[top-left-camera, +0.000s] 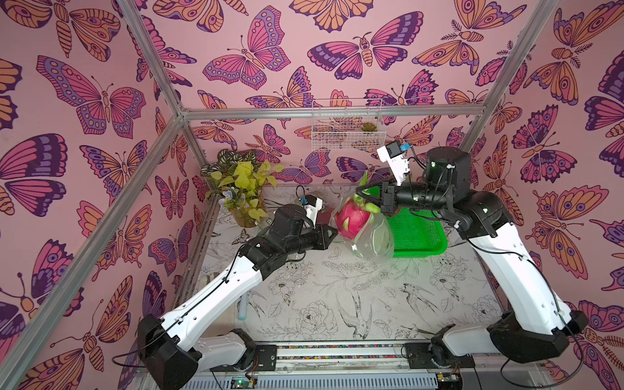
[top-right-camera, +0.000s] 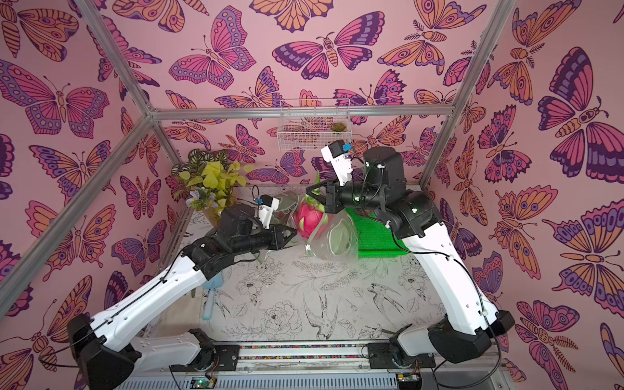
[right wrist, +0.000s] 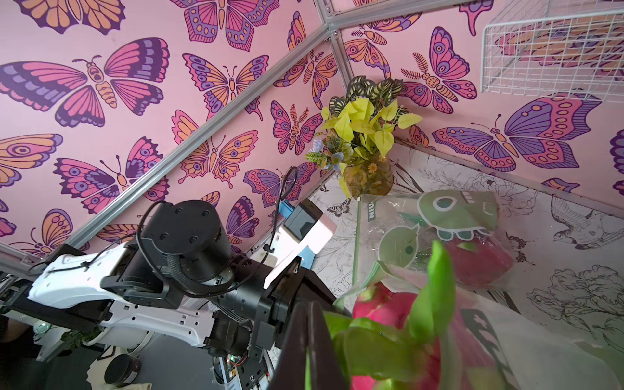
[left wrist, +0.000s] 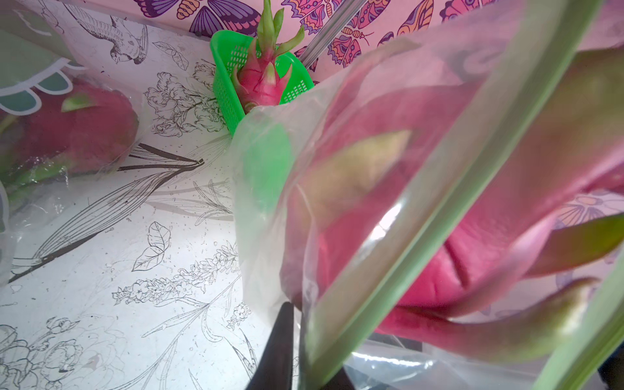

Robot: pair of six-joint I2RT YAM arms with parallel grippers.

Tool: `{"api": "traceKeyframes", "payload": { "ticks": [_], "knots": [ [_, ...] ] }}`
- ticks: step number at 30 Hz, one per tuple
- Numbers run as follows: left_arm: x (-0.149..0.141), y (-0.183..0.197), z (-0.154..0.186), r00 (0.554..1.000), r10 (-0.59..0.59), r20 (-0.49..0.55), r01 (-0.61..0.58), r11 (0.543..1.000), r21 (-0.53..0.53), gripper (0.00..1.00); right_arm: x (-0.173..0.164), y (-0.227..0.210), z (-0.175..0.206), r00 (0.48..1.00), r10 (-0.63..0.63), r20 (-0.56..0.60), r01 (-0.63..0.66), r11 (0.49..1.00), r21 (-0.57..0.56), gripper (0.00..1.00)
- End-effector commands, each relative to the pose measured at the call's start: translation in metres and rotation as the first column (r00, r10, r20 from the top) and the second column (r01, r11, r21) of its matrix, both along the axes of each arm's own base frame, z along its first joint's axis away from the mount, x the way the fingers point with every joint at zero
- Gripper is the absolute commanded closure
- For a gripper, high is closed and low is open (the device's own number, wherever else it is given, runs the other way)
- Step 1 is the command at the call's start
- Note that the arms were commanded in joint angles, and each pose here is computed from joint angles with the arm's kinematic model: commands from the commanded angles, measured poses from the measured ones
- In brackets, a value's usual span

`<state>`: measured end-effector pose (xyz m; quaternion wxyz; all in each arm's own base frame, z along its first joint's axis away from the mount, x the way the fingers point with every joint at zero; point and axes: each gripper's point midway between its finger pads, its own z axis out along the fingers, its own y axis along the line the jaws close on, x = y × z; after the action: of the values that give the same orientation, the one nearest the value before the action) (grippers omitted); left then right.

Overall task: Open the zip-top bag and take out the dragon fruit
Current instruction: Pick up the dragon fruit from the zipper food storage bag.

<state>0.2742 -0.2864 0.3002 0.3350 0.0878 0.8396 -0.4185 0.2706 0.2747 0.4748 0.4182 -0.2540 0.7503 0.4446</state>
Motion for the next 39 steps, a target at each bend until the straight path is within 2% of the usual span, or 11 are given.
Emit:
{"api": "traceKeyframes", "payload": {
  "ticks": [1, 3, 7, 12, 19, 20, 25, 30, 39],
  "knots": [
    [0.002, 0.003, 0.004, 1.0, 0.005, 0.011, -0.005, 1.0, -0.006, 0.75, -0.008, 0.005, 0.022, 0.997, 0.055, 0.055, -0.059, 0.996, 0.069, 1.0],
    [0.002, 0.007, 0.015, 1.0, 0.008, 0.029, -0.007, 1.0, -0.026, 0.7, -0.012, 0.009, 0.013, 0.994, 0.105, 0.03, -0.107, 0.992, 0.069, 1.0],
    [-0.002, 0.017, 0.036, 0.997, -0.009, 0.082, 0.014, 0.998, -0.055, 0.6, -0.014, 0.009, -0.004, 0.992, 0.125, 0.004, -0.125, 0.991, 0.056, 1.0],
    [-0.015, 0.014, 0.047, 0.985, -0.134, 0.112, 0.133, 0.991, 0.014, 0.46, -0.017, 0.007, -0.017, 0.989, 0.15, -0.012, -0.149, 0.988, 0.037, 1.0],
    [-0.005, 0.015, 0.039, 0.982, -0.153, 0.113, 0.138, 0.982, 0.129, 0.46, -0.017, 0.006, -0.021, 0.984, 0.176, -0.025, -0.174, 0.983, 0.05, 1.0],
    [0.002, 0.012, 0.029, 0.984, -0.153, 0.094, 0.138, 0.979, 0.147, 0.46, -0.017, 0.007, -0.021, 0.982, 0.187, -0.022, -0.185, 0.981, 0.055, 1.0],
    [0.016, 0.017, 0.026, 0.989, -0.111, 0.097, 0.092, 0.98, 0.179, 0.46, -0.021, 0.01, -0.022, 0.973, 0.228, -0.036, -0.225, 0.971, 0.076, 1.0],
    [0.021, 0.019, 0.032, 0.989, -0.096, 0.113, 0.078, 0.984, 0.157, 0.42, -0.025, 0.011, -0.022, 0.966, 0.257, -0.041, -0.253, 0.964, 0.085, 1.0],
    [0.019, 0.018, 0.037, 0.99, -0.099, 0.105, 0.087, 0.99, 0.108, 0.43, -0.021, 0.01, -0.034, 0.966, 0.249, -0.062, -0.245, 0.967, 0.062, 1.0]
  ]
}}
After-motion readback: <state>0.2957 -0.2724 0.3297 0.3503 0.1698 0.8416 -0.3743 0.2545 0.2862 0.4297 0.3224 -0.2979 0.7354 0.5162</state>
